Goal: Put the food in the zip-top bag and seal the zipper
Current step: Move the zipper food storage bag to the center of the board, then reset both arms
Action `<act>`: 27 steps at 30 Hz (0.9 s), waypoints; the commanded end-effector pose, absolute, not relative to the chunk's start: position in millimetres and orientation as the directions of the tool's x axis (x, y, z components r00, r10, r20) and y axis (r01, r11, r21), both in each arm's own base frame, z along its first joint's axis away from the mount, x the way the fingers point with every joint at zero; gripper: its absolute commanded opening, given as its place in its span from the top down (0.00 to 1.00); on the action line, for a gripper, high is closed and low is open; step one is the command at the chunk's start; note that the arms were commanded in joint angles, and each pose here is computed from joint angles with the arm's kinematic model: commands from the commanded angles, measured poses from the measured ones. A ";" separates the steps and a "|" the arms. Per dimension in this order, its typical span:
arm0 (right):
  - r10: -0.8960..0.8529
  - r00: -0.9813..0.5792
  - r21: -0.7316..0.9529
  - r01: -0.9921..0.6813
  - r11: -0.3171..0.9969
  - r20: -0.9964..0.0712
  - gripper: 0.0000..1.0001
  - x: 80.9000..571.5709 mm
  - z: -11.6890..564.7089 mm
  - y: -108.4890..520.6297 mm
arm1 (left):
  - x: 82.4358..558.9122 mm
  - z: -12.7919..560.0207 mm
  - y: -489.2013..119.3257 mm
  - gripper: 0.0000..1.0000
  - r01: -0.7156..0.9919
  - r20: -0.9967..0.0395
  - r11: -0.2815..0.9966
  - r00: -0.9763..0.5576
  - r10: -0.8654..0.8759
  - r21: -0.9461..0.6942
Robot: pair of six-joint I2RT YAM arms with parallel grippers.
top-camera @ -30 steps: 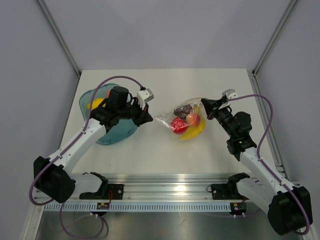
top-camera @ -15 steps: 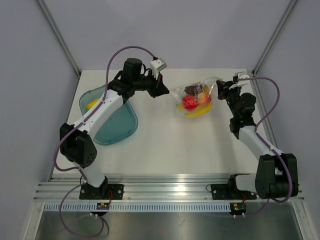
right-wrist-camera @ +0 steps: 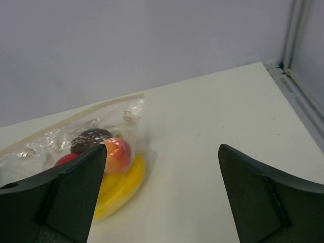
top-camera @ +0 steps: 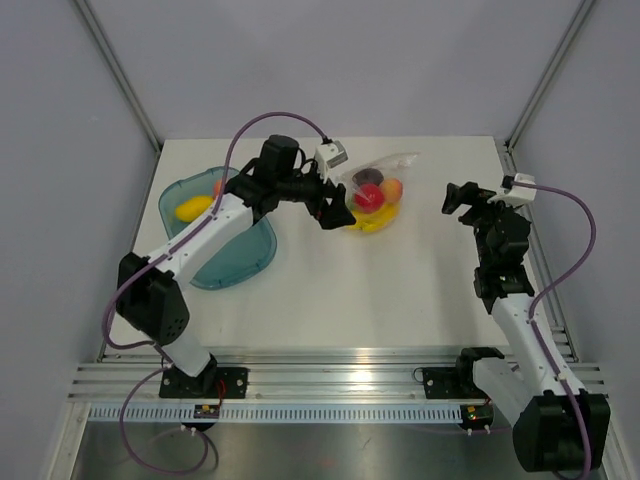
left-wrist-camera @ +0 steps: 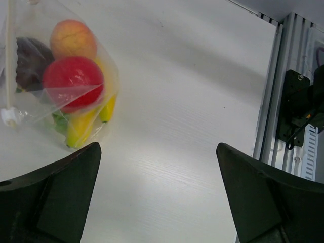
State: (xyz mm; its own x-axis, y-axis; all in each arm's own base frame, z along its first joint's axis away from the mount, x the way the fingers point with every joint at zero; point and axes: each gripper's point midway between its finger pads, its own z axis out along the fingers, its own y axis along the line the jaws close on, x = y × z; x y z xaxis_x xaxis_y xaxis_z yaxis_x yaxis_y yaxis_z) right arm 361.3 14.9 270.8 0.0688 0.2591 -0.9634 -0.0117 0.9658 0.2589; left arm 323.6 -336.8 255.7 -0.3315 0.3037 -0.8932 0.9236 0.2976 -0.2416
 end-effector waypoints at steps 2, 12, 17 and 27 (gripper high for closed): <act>0.295 -0.063 0.259 0.331 0.907 -0.953 0.01 334.7 280.1 -35.5 | 315.5 315.2 -305.9 0.01 0.879 -0.943 0.445 -0.278 0.183 -0.172; 0.415 -0.214 0.176 0.670 0.721 -0.884 0.00 313.8 254.6 -74.7 | 313.2 319.2 -193.1 0.01 0.444 -0.949 0.882 -0.314 -0.011 -0.157; 0.424 -0.217 0.194 0.651 0.734 -0.879 0.01 316.4 242.2 -70.3 | 290.2 297.7 -154.4 0.01 0.313 -0.935 0.937 -0.354 -0.035 -0.153; 0.449 -0.166 0.253 0.636 0.729 -0.878 0.00 312.2 237.2 -66.9 | 253.6 299.7 -106.9 0.01 0.201 -0.961 0.962 -0.239 -0.137 -0.187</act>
